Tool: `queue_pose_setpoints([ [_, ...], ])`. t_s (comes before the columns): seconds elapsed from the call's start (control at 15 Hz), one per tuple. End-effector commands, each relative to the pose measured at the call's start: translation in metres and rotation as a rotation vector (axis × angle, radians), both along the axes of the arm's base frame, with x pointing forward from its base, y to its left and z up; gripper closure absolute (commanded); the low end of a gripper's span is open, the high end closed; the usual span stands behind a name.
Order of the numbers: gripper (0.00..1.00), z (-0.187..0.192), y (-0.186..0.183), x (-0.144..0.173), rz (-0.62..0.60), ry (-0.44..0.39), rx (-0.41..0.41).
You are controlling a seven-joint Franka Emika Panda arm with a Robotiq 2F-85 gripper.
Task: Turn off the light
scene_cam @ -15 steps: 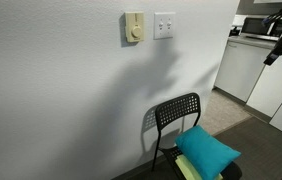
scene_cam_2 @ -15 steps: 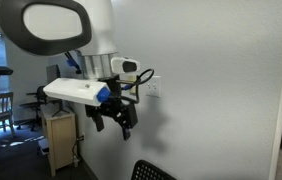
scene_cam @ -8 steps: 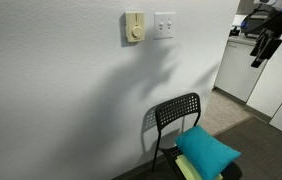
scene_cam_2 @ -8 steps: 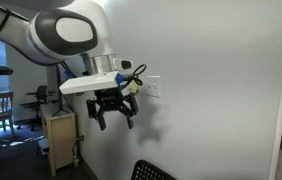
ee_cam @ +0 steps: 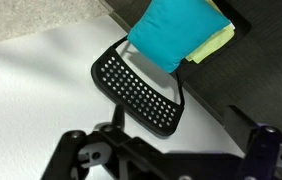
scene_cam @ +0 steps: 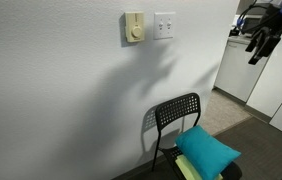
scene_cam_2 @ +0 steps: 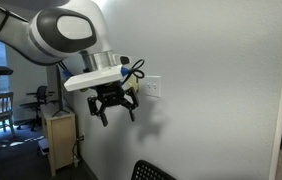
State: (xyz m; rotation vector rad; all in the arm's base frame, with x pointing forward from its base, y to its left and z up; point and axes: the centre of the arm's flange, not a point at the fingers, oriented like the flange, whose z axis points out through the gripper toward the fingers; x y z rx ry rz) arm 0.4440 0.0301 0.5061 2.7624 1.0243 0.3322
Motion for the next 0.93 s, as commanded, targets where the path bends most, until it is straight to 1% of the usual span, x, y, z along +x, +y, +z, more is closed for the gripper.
queue_pose_setpoints([
  [0.0,0.00,0.021,0.018,0.014,0.170,-0.051,-0.087],
  [0.27,0.00,0.039,0.047,0.036,0.361,-0.078,-0.185],
  [0.4,0.00,0.042,0.055,0.056,0.459,-0.085,-0.226],
  [0.67,0.00,0.042,0.068,0.101,0.669,-0.111,-0.281],
  [0.87,0.00,0.048,0.080,0.126,0.800,-0.142,-0.322],
])
